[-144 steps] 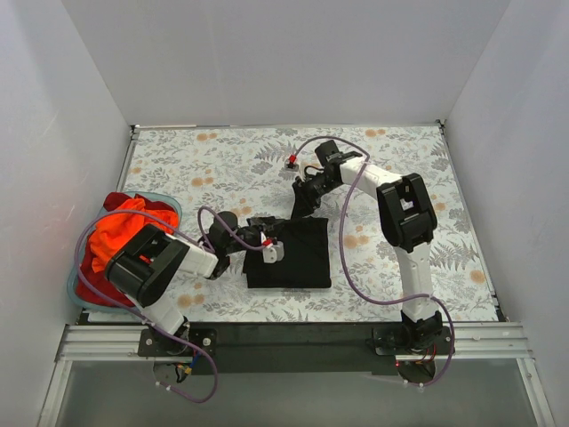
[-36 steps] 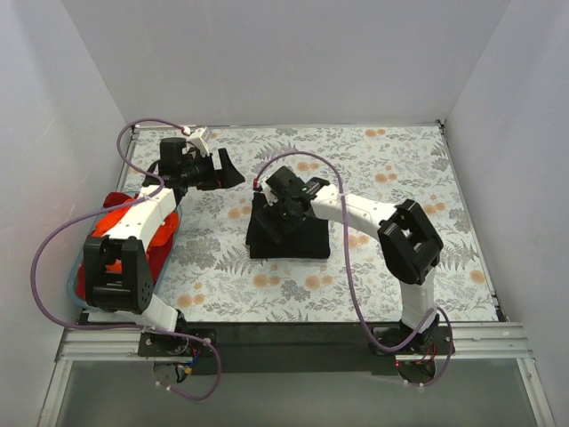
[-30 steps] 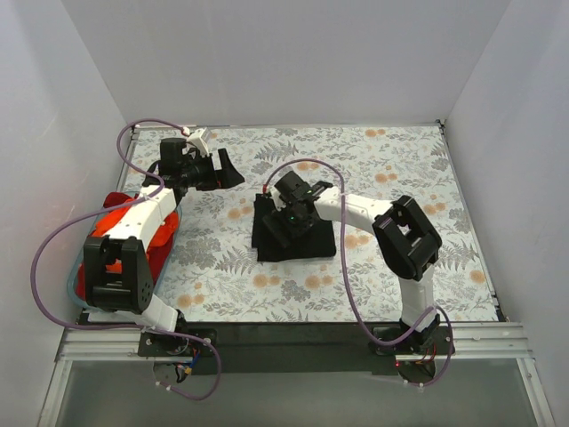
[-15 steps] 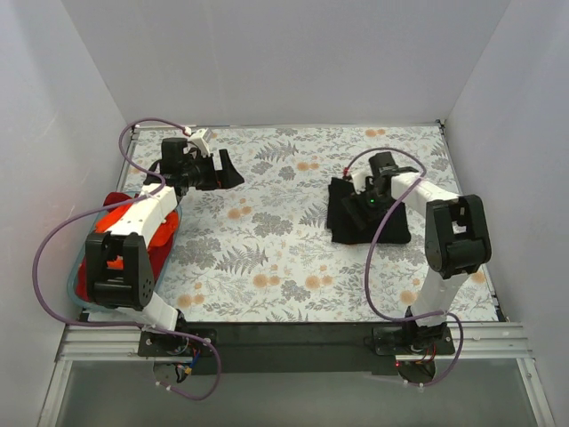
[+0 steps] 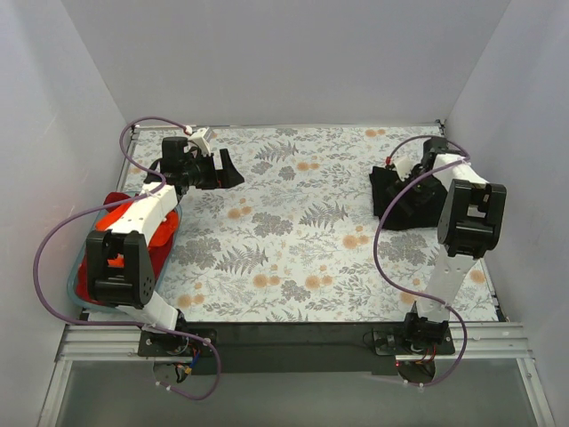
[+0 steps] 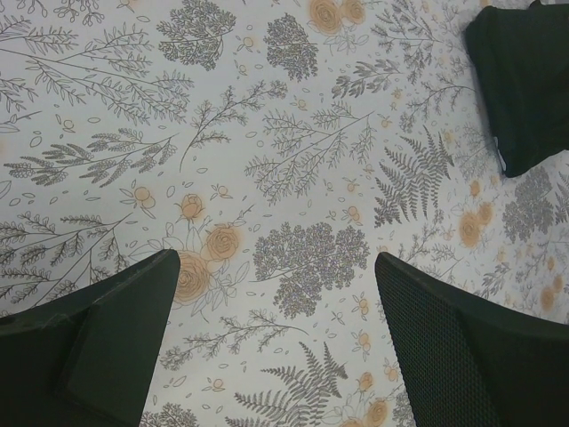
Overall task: Fold and stack the t-shirts
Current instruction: Neatly place the folded tshirt to the corner
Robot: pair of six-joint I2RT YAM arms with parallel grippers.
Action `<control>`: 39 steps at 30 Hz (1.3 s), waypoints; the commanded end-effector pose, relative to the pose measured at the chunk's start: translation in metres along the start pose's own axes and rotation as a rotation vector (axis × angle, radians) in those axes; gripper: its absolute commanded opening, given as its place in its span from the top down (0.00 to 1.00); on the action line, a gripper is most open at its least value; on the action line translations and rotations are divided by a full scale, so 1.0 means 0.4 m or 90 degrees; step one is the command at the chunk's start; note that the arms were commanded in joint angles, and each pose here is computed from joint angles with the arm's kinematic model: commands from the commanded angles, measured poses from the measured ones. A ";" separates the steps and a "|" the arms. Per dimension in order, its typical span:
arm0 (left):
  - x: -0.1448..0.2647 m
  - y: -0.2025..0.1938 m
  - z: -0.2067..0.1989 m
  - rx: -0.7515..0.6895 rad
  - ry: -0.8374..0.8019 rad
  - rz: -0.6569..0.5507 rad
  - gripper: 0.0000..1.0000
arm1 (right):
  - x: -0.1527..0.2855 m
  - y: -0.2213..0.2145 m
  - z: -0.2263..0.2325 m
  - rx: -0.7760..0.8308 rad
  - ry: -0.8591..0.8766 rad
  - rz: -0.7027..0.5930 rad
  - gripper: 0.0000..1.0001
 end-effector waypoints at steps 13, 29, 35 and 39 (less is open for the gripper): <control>0.054 0.056 -0.041 -0.029 -0.022 -0.061 0.08 | 0.280 0.029 0.102 -0.203 -0.085 -0.072 0.02; 0.075 0.037 -0.042 -0.018 -0.021 -0.060 0.08 | 0.053 -0.126 0.207 -0.388 -0.097 0.005 0.02; 0.072 0.046 -0.040 -0.003 -0.017 -0.062 0.08 | -0.021 -0.103 0.167 -0.423 -0.103 -0.002 0.02; 0.075 0.050 -0.041 0.002 -0.020 -0.060 0.08 | -0.044 -0.074 0.123 -0.428 -0.123 -0.017 0.02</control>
Point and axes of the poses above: each gripper's point midway between its finger pads, its own x axis back along the fingers, its own z axis along the line the jaws close on, y = z × x, the point moved 10 cm from there along x, back along the fingers
